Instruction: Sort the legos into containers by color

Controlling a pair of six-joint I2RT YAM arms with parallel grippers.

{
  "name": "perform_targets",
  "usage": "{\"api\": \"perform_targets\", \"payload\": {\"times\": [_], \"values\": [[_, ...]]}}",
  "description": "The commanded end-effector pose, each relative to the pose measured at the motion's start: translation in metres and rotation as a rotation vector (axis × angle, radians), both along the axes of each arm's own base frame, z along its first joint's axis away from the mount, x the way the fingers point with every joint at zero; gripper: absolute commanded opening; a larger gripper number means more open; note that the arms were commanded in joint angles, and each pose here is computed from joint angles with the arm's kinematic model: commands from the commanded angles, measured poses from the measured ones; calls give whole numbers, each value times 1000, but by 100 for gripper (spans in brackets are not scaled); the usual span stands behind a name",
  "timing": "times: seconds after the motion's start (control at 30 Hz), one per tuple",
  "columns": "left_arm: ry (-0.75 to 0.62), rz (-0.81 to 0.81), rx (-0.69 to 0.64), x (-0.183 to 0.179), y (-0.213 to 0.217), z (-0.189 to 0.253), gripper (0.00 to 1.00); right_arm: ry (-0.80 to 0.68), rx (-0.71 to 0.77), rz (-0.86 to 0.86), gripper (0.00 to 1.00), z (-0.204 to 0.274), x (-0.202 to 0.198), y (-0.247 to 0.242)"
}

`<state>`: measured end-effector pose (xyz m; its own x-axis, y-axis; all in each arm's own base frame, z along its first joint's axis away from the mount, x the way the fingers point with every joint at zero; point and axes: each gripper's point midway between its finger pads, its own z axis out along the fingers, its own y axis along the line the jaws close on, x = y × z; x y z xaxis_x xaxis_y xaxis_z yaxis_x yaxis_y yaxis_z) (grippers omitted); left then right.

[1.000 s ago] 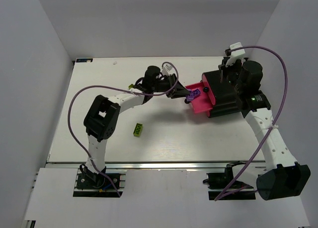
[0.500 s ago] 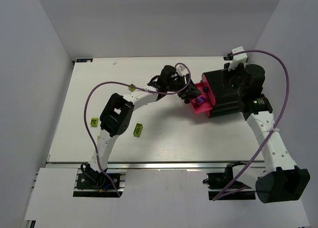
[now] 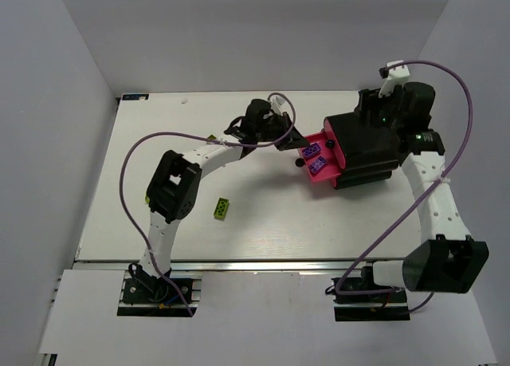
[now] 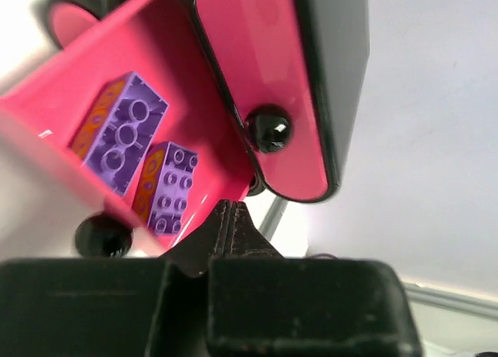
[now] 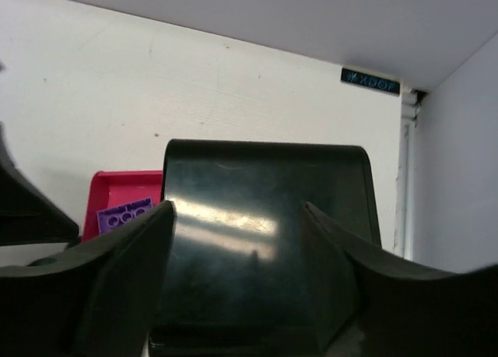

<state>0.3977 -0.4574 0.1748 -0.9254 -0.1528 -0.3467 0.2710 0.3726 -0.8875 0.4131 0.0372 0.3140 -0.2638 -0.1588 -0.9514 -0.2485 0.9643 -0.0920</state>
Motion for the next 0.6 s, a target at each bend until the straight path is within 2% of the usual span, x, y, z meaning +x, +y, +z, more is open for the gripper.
{"api": "perform_targets", "payload": {"times": [0.0,0.03,0.07,0.1,0.13,0.2,0.33,0.4,0.43,0.57], "values": [[-178,86,-18,1,41,74,1,57,88,-22,79,9,7,-13],[-176,96,-1,-3,46,68,5,71,105,-25,89,10,10,-18],[-182,111,-2,-3,55,64,9,135,125,2,89,-5,14,-15],[-129,125,37,-10,69,34,16,122,138,-20,89,5,20,-28],[-144,131,21,-16,74,39,19,135,151,-24,89,3,23,-32],[-114,140,44,-22,85,20,26,151,172,-40,89,2,33,-44],[-13,132,108,-32,94,-30,31,207,197,-26,88,-11,50,-66],[-1,111,102,-28,88,-34,34,228,146,31,85,-12,51,-70],[25,93,116,-29,82,-50,34,266,143,42,84,-26,56,-75],[45,41,95,-22,63,-63,37,328,123,74,82,-45,60,-88]]}}
